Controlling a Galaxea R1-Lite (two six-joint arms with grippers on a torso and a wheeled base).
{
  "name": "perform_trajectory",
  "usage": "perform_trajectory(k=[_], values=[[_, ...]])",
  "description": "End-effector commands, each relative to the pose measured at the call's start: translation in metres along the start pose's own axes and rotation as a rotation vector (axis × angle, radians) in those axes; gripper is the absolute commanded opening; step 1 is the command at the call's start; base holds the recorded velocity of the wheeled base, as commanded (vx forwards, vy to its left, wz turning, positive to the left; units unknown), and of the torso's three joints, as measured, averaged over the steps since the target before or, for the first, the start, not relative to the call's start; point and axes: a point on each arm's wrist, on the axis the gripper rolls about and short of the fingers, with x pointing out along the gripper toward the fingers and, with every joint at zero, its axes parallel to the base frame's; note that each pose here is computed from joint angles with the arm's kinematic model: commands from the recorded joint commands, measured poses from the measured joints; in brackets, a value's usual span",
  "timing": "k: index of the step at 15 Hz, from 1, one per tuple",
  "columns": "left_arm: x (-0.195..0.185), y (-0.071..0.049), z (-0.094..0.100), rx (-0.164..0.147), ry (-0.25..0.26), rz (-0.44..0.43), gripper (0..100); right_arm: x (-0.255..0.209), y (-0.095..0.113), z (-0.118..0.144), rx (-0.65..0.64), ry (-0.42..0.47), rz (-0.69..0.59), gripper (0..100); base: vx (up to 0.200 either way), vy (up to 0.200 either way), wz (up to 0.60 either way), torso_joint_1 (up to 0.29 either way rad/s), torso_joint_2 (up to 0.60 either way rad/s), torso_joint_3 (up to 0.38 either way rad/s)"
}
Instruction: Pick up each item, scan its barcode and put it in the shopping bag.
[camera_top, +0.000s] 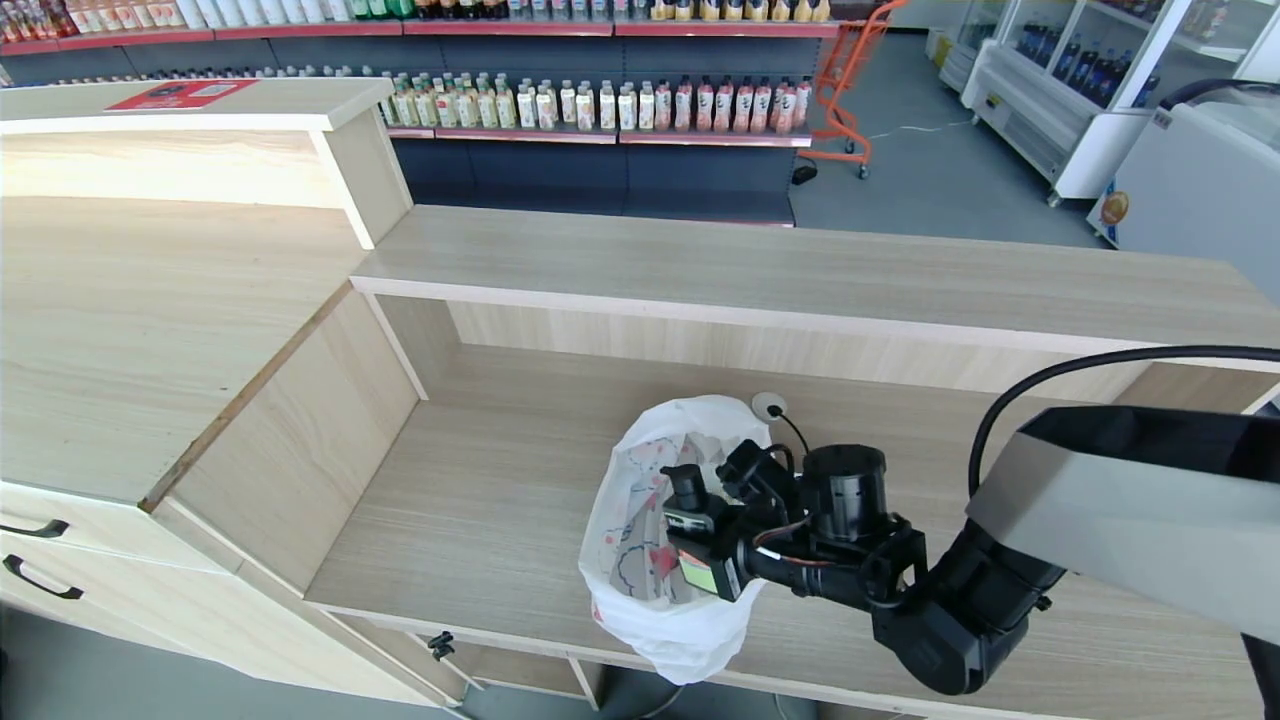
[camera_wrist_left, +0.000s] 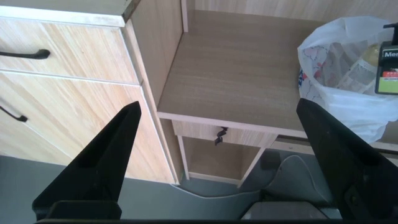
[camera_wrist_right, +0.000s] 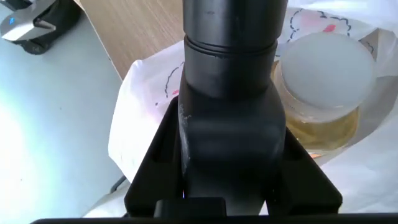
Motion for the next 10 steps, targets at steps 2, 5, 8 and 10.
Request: perform_trajectory(k=[2, 5, 8, 10], values=[[0.0, 0.0, 0.0, 0.0, 0.0, 0.0, 100, 0.025, 0.005, -0.021, -0.062, 0.029, 0.047, 0, 0.0, 0.0, 0.0, 0.0, 0.0, 0.0], [0.0, 0.0, 0.0, 0.0, 0.0, 0.0, 100, 0.028, 0.006, -0.037, -0.168, 0.06, 0.07, 0, 0.0, 0.0, 0.0, 0.0, 0.0, 0.0], [0.0, 0.0, 0.0, 0.0, 0.0, 0.0, 100, 0.031, 0.006, -0.042, -0.214, 0.058, 0.07, 0, 0.0, 0.0, 0.0, 0.0, 0.0, 0.0], [0.0, 0.0, 0.0, 0.0, 0.0, 0.0, 100, 0.03, 0.006, -0.041, -0.214, 0.054, 0.07, 100, 0.0, 0.0, 0.0, 0.0, 0.0, 0.0]])
